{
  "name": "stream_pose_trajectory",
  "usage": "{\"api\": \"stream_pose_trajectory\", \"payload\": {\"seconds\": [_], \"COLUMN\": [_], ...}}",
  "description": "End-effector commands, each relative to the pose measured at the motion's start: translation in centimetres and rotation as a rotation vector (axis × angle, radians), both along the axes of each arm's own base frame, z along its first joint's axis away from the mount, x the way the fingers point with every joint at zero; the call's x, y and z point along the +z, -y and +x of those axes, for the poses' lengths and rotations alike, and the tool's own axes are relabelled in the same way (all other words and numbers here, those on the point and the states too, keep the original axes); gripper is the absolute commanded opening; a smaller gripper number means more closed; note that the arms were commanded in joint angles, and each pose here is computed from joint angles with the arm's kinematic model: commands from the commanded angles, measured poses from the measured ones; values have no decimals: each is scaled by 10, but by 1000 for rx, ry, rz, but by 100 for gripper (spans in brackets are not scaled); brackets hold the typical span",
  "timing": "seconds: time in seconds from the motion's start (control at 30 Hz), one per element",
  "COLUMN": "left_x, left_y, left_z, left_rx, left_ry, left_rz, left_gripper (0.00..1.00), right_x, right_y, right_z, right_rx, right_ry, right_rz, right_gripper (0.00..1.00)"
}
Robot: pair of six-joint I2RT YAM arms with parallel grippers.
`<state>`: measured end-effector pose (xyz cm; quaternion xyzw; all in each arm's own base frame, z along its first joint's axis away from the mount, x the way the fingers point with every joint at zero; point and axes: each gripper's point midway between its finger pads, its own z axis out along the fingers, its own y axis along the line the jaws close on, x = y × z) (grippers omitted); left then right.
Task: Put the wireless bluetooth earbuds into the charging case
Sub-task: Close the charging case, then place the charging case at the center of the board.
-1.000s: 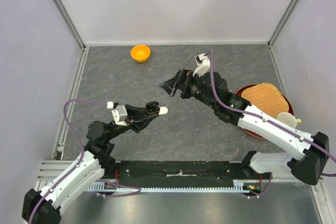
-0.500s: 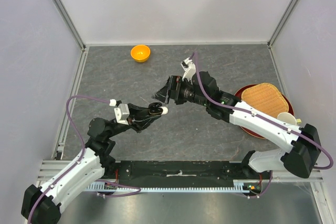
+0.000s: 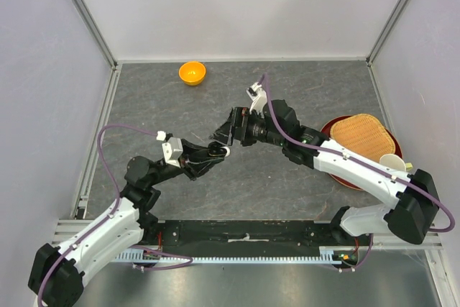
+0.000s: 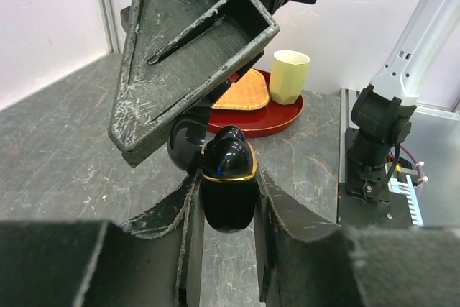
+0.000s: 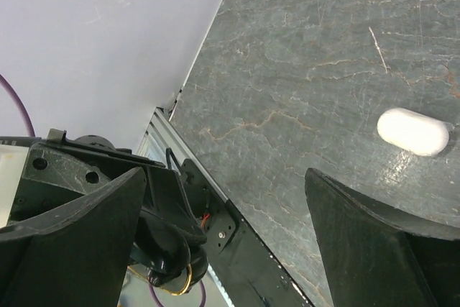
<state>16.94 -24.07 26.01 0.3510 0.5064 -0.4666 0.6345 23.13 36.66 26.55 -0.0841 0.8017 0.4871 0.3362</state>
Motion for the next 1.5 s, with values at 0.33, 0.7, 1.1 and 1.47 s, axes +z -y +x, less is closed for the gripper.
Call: {"api": "stream_pose_trajectory", "payload": {"seconds": [0.33,0.7,1.1,1.47], "left_x": [33,4,-99,-140], "left_y": [-2,8,29,69], "left_z": [13,35,64,75], "left_rx": [56,88,163,97], "left_ry": [2,-279,-902,-1113], "left_rz": [-97,-17,174,226], "left_gripper": [2,2,2,2], "right_x": [-13,-28,-31,-47], "right_y": [12,54,140,144], "right_z": [-14,17,30,21], "right_rx": [27,-271,-663,-652], "right_ry": [16,19,3,-53], "right_rz": [-46,-128,-149,-179], "right_gripper": [98,98,98,98]}}
